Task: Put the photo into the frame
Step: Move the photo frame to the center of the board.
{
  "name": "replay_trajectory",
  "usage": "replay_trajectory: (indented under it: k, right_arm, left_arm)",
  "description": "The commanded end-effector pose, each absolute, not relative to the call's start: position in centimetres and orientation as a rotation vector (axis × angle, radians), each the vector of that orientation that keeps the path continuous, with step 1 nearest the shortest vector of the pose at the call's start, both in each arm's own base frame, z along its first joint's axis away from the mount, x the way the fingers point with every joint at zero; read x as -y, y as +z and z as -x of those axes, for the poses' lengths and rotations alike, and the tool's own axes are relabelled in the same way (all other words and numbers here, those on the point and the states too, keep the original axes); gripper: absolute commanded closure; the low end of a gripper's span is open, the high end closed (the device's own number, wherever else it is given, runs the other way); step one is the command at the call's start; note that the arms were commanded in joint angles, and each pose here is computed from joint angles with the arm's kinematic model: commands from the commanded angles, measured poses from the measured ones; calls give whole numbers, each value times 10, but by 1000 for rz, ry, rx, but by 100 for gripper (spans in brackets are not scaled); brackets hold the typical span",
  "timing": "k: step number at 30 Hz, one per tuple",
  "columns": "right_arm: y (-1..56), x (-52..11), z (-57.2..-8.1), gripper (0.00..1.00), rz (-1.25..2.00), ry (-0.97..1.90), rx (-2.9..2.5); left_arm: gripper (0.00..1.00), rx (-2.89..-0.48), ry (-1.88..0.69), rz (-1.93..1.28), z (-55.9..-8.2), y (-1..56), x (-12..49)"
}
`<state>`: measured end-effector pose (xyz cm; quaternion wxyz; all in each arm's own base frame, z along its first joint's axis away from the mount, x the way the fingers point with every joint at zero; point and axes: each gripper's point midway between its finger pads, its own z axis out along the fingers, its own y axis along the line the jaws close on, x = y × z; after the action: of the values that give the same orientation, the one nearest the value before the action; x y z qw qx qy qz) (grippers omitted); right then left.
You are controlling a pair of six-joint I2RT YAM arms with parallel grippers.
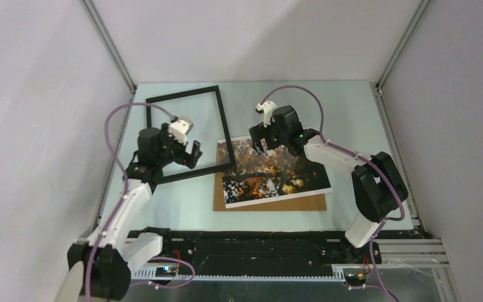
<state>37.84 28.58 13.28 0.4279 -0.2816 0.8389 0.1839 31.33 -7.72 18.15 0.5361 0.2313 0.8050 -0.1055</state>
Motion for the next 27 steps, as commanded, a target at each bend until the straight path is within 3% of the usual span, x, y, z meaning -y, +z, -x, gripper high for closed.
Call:
replay_trajectory:
  k: [1, 15, 21, 27]
  right_arm:
    - [152, -276, -390, 6, 661, 472, -2087]
    - [139, -206, -378, 13, 606, 488, -2255]
    - [133, -200, -375, 13, 610, 464, -2267]
    - [124, -197, -379, 14, 632, 438, -2277]
  left_arm:
    - [2, -1974, -225, -889, -310, 152, 111]
    - [5, -2149, -196, -1313, -303, 65, 163]
    - [16, -2204, -160, -1392, -302, 41, 162]
    - [34, -2243, -139, -1426, -299, 26, 158]
